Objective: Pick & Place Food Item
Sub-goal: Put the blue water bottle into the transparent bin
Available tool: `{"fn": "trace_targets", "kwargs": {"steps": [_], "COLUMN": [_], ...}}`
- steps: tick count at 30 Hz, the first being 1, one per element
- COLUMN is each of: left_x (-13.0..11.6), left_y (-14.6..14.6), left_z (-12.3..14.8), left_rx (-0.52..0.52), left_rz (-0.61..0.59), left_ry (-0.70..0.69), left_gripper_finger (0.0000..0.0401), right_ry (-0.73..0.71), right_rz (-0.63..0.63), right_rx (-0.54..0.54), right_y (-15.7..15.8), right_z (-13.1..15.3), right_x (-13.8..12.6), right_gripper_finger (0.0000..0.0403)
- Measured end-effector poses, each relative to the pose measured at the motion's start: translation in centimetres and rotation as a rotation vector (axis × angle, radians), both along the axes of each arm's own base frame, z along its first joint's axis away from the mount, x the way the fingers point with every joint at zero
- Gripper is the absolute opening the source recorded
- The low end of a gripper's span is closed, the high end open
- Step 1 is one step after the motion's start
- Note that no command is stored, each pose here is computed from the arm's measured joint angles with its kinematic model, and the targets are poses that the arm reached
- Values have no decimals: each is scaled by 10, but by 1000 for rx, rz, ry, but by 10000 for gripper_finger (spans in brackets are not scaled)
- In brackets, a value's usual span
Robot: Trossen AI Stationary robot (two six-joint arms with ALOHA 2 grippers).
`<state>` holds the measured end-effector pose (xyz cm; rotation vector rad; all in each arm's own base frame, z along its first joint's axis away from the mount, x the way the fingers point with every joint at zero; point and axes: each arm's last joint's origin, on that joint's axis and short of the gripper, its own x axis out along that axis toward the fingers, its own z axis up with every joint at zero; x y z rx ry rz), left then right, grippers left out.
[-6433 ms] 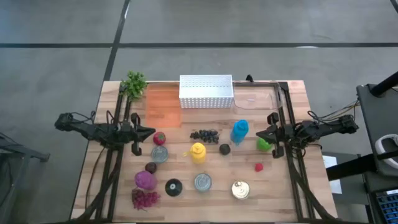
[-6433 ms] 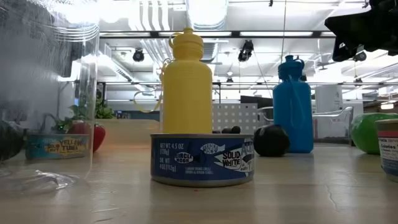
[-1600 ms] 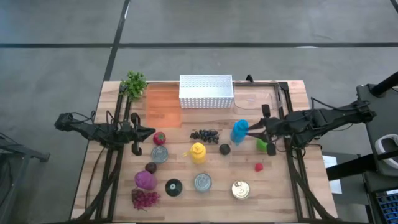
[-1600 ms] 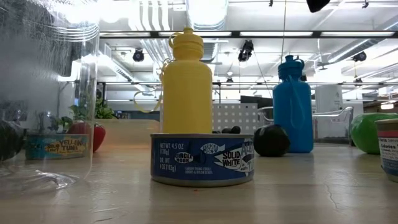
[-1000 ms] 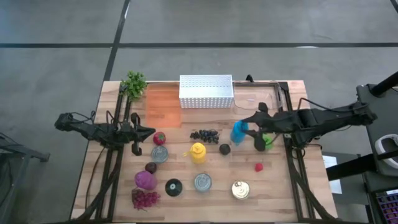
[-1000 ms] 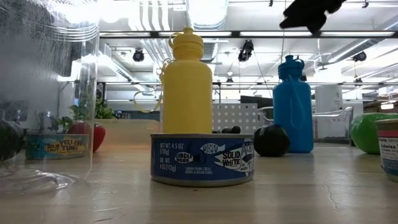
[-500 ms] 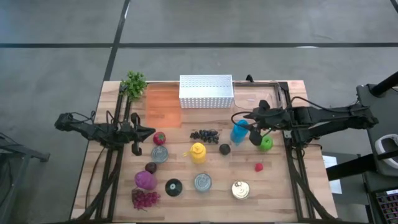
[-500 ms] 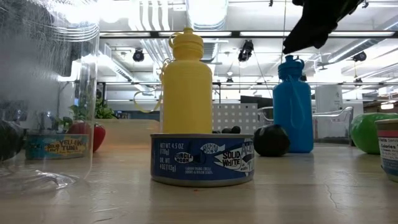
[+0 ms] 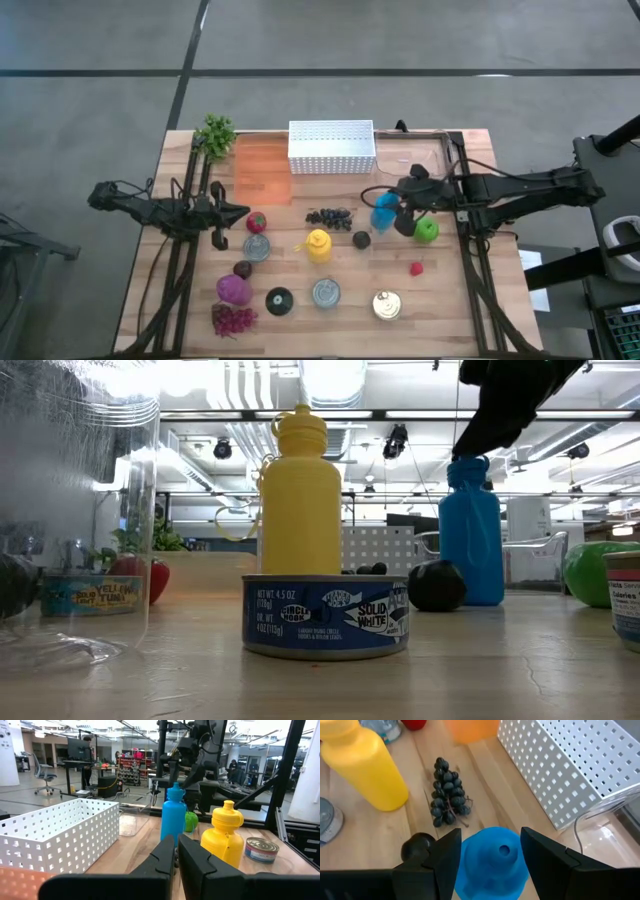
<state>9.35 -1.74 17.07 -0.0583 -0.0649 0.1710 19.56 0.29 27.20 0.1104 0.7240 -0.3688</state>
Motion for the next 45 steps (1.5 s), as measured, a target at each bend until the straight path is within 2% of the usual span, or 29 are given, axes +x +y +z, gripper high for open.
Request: {"fn": "trace_targets", "kwargs": {"steps": [12,30,45], "left_x": [0,0,0], "left_y": [0,0,0], "left_z": [0,0,0], "left_rx": [0,0,-1], "left_rz": [0,0,0], "left_ry": [0,0,0], "left_gripper_finger": [28,28,28], "right_ry": [18,24,28], "right_rz": [18,18,16], "right_rx": [-19,-17,-16], "right_y": [0,0,0], "right_z": [-1,-1,-1], "right_x": [-1,-1,-1], "right_gripper_finger": [198,64,64]}}
